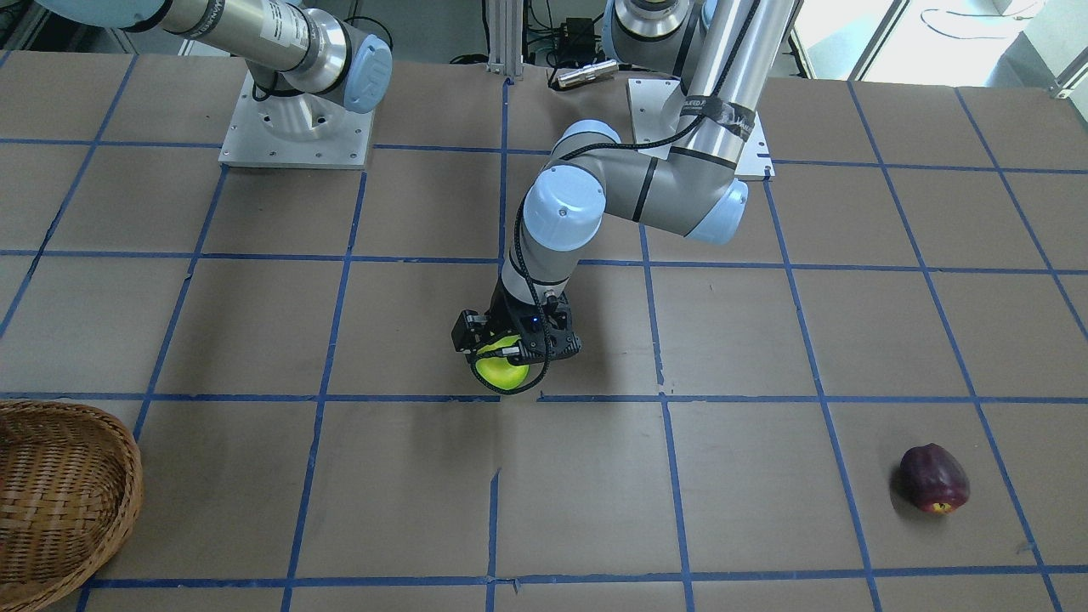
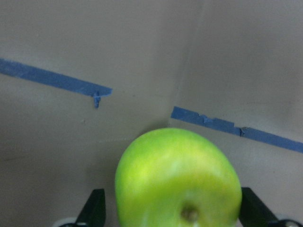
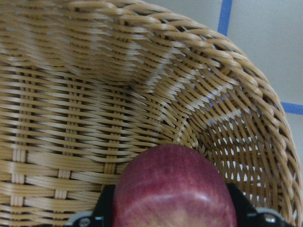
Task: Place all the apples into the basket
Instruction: 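Drop red apple in basket while left sets green apple at center, then reach right gripper to green apple while left reaches dark red apple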
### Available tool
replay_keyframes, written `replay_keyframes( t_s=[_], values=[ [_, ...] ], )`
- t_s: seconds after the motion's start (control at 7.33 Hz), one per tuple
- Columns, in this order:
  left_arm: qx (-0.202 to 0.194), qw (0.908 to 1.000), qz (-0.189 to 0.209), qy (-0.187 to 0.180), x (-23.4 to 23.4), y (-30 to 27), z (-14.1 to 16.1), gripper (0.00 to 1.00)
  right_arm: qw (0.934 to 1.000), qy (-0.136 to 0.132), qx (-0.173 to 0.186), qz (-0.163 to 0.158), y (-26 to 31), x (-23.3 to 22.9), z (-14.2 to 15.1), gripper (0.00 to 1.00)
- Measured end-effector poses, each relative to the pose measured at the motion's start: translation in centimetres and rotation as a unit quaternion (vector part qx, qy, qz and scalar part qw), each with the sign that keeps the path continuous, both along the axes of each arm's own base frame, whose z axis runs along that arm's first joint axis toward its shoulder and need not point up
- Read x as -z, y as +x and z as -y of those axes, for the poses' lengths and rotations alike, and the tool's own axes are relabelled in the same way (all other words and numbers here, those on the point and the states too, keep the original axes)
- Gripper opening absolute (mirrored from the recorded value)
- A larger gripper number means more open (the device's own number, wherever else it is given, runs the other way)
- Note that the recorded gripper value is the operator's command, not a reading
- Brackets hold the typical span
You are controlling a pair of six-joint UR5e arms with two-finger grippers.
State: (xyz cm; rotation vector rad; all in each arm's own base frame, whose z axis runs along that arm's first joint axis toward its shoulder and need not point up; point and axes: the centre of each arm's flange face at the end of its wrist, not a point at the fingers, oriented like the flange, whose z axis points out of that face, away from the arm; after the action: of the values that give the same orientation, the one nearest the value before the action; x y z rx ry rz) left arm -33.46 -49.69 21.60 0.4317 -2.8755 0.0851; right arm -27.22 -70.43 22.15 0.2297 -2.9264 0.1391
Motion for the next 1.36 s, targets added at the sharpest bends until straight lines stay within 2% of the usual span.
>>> replay_keyframes(
  t_s=[0.27, 0.41, 0.68, 0.82, 1.09, 1.23, 1.36],
  values=[
    [0.009, 0.9997, 0.018, 0.011, -4.6, 2.3, 2.9, 1.00, 1.0000, -0.001, 0.004, -0.002, -0.2, -0.5, -0.1, 1.00],
    [0.029, 0.9985, 0.041, 0.020, -7.9, 5.1, 5.1, 1.00, 1.0000, -0.003, 0.004, -0.003, 0.2, -2.0, -0.3, 1.00],
    [0.078, 0.9946, 0.063, 0.027, -13.4, 13.3, 9.3, 1.00, 0.9998, 0.015, -0.007, 0.013, 5.1, -8.1, -1.1, 1.00],
    [0.093, 0.9931, 0.065, 0.029, -14.5, 18.6, 10.9, 1.00, 0.9991, 0.032, -0.005, 0.028, 10.2, -11.8, -2.0, 1.00],
    [0.071, 0.9939, 0.079, 0.028, -15.0, 30.8, 13.4, 1.00, 0.9947, 0.063, 0.014, 0.079, 23.0, -16.7, -4.6, 1.00],
    [0.065, 0.9925, 0.100, 0.026, -15.1, 37.1, 14.4, 1.00, 0.9916, 0.072, 0.033, 0.103, 29.5, -17.1, -5.6, 1.00],
    [0.077, 0.9899, 0.115, 0.031, -14.3, 41.7, 15.1, 1.00, 0.9886, 0.082, 0.061, 0.111, 36.5, -16.3, -6.8, 1.00]
  ],
)
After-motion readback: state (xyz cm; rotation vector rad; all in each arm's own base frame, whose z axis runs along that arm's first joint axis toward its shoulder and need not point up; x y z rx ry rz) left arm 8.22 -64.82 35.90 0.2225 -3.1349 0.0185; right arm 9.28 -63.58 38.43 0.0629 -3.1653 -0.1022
